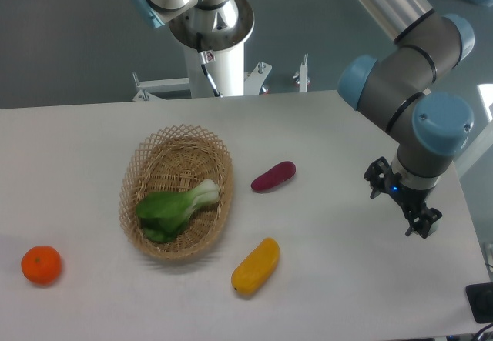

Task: Pick up the green vegetable from the basket

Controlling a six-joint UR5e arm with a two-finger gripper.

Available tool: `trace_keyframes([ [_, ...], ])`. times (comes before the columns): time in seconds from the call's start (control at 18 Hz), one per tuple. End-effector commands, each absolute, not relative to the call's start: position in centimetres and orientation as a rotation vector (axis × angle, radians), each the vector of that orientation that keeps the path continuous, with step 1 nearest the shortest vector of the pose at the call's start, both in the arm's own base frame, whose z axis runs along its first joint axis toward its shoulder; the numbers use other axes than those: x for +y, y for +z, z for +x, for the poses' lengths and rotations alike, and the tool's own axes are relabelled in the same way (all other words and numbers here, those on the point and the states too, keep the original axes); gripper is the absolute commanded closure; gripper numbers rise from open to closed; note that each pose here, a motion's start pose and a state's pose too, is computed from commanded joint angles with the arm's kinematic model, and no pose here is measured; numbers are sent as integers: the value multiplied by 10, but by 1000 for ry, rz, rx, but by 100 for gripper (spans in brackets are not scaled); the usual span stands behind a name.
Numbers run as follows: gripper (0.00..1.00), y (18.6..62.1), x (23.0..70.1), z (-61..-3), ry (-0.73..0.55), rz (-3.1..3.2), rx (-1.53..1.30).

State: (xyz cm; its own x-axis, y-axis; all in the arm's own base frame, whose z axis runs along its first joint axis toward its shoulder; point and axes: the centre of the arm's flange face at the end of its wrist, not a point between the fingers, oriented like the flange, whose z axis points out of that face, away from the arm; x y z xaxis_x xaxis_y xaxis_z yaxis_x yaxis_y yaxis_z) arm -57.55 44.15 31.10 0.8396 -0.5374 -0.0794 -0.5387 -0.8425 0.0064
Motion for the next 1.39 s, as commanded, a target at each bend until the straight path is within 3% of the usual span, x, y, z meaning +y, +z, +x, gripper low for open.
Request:
trace_keyframes([
  [0.61, 0, 311, 441, -569, 102, -3003, 856],
  [1.17, 0, 307, 488, -489, 42, -3048, 653],
  [1.39, 0, 303, 509, -429, 2, -3060, 628],
])
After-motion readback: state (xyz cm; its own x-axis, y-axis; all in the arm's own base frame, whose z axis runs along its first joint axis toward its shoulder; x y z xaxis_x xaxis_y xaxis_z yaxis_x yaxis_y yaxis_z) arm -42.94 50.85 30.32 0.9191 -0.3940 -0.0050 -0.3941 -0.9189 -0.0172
